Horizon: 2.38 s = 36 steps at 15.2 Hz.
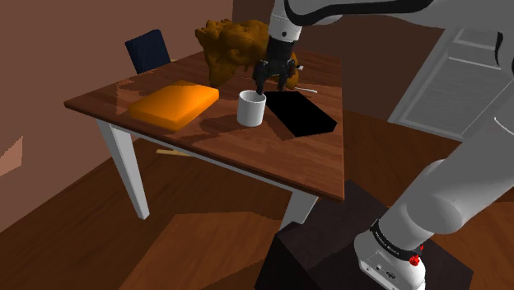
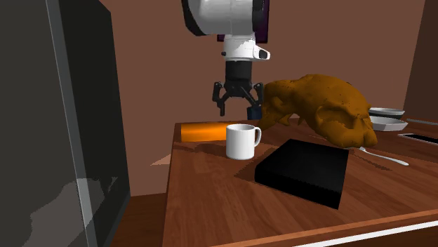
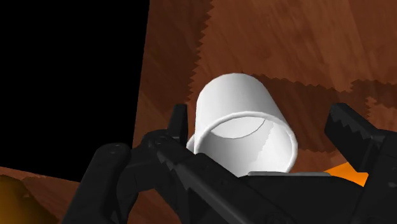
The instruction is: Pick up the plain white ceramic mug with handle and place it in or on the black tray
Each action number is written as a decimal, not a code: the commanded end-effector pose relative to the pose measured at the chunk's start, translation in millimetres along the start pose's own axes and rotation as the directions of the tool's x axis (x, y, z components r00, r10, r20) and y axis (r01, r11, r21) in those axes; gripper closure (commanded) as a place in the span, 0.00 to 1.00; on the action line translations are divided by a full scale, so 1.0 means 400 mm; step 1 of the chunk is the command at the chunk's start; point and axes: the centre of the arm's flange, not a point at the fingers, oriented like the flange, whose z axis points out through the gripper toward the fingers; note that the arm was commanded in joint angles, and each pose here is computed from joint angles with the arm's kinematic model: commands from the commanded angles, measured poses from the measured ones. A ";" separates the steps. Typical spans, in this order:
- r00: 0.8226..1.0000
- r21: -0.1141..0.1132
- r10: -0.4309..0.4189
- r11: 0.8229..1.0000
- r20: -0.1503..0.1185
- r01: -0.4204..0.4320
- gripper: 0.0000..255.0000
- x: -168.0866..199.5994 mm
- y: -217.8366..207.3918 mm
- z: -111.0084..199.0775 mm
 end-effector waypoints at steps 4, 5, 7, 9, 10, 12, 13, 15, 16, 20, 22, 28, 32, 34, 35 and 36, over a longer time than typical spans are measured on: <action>0.999 -0.020 -0.020 1.000 0.034 0.021 0.00 0.137 -0.096 0.073; 0.999 -0.024 -0.024 0.999 0.041 0.025 0.00 0.163 -0.115 0.088; 0.998 -0.029 -0.030 0.999 0.050 0.031 0.00 0.199 -0.140 0.109; 0.998 -0.029 -0.030 0.999 0.050 0.031 0.00 0.198 -0.140 0.136; 0.998 -0.029 -0.030 0.999 0.050 0.031 0.00 0.197 -0.139 0.149; 0.998 -0.029 -0.030 0.999 0.050 0.031 0.00 0.196 -0.138 0.175; 0.998 -0.029 -0.030 0.999 0.050 0.031 0.00 0.195 -0.138 0.188; 0.998 -0.029 -0.030 0.999 0.050 0.031 0.00 0.194 -0.137 0.209; 0.998 -0.029 -0.030 0.999 0.050 0.031 0.00 0.194 -0.137 0.209; 0.998 -0.029 -0.030 0.999 0.050 0.031 0.00 0.194 -0.137 0.209; 0.998 -0.029 -0.030 0.999 0.050 0.031 0.00 0.194 -0.137 0.209; 0.998 -0.029 -0.030 0.999 0.050 0.031 1.00 0.194 -0.137 0.209; 0.998 -0.029 -0.030 0.999 0.050 0.031 1.00 0.194 -0.137 0.209; 0.998 -0.029 -0.030 0.999 0.050 0.031 1.00 0.195 -0.138 0.183; 0.998 -0.029 -0.030 0.999 0.050 0.031 1.00 0.195 -0.138 0.170; 0.998 -0.029 -0.030 0.999 0.050 0.031 1.00 0.196 -0.138 0.156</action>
